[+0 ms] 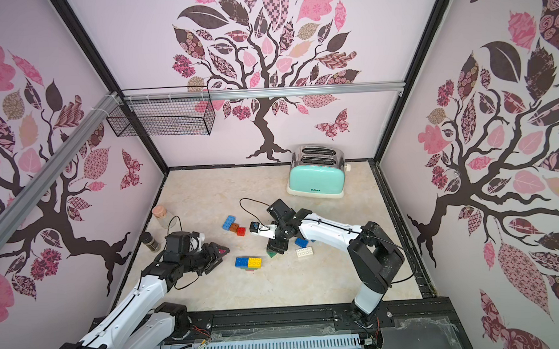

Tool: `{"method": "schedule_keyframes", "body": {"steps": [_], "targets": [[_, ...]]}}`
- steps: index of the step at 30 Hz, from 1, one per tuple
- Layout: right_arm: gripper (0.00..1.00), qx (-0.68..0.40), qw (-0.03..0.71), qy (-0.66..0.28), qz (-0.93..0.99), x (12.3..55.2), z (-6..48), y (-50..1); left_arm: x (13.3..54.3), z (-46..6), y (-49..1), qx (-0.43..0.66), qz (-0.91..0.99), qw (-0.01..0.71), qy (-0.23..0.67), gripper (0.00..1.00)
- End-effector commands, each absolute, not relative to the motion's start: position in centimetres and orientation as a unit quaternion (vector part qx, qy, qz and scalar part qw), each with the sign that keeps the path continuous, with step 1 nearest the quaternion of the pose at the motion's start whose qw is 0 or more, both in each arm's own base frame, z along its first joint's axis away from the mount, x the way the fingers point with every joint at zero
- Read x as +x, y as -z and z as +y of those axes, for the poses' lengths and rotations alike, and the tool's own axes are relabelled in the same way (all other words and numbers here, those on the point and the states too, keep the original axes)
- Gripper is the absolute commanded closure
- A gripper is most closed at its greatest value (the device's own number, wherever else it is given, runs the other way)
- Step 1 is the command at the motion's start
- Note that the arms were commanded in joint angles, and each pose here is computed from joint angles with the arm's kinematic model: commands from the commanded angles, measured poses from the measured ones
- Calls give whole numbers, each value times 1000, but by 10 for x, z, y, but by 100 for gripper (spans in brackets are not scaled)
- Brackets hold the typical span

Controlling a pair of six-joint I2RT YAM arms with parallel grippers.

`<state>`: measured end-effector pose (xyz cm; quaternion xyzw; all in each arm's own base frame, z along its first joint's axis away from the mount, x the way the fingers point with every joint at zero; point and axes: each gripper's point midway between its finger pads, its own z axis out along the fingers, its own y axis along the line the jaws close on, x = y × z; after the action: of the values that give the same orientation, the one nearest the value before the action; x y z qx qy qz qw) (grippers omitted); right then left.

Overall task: Assemble a heart with lego
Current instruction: Assemble the lego brick with the lego brick, then pick up the lego brick from the center of the board.

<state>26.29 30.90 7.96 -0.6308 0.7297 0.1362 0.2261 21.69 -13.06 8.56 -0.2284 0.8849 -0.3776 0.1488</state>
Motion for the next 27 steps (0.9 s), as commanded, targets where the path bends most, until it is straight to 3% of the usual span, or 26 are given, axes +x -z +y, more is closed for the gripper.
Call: {"method": "schedule_keyframes", "body": {"steps": [1, 17, 27], "targets": [[28, -648, 192, -105, 729, 264, 299, -58, 216, -131, -80, -228, 886, 146, 376, 41], [24, -651, 130, -119, 738, 261, 302, -17, 220, -133, -69, -232, 887, 134, 376, 42], [43, -625, 142, -136, 755, 257, 307, -30, 219, -133, -71, -230, 886, 138, 378, 42]]}}
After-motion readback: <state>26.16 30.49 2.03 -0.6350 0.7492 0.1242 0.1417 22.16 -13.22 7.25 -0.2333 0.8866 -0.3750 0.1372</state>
